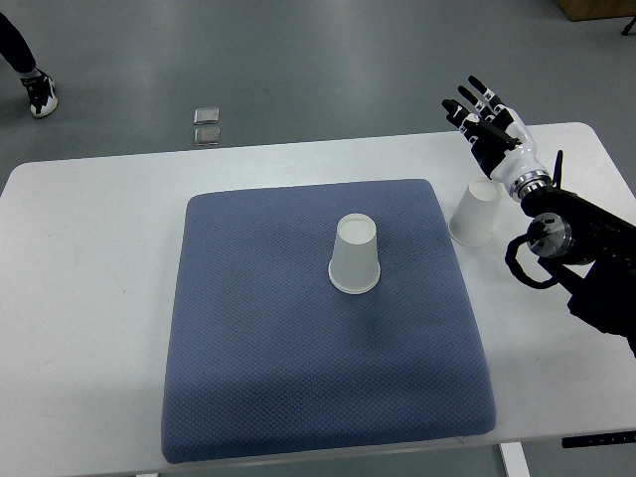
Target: Stack paper cups
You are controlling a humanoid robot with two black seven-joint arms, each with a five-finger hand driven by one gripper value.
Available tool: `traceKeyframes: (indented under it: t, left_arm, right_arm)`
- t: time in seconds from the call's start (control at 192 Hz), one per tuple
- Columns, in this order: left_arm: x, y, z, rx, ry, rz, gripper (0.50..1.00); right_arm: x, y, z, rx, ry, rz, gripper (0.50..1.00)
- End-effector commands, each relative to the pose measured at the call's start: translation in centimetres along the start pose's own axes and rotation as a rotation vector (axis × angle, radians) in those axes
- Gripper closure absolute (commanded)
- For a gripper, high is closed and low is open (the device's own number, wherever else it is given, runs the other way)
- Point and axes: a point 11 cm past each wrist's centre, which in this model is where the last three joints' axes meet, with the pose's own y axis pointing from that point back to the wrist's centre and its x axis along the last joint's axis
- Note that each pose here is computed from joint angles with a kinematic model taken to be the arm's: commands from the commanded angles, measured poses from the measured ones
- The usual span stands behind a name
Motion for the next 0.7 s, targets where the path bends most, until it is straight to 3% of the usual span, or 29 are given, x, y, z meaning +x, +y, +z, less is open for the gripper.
traceKeyframes:
  t: [0.0, 0.693]
  left_arm:
    - [0.03, 0.00, 0.08, -0.001, -0.002, 0.002, 0.500]
    - [0.14, 0.00, -0.01, 0.000, -0.002, 0.005, 0.500]
  right_arm:
    - [0.06, 0.00, -0.08, 0.002, 0.002, 0.002, 0.587]
    - [0.14, -0.07, -0.39, 0.007, 0.004, 0.002, 0.587]
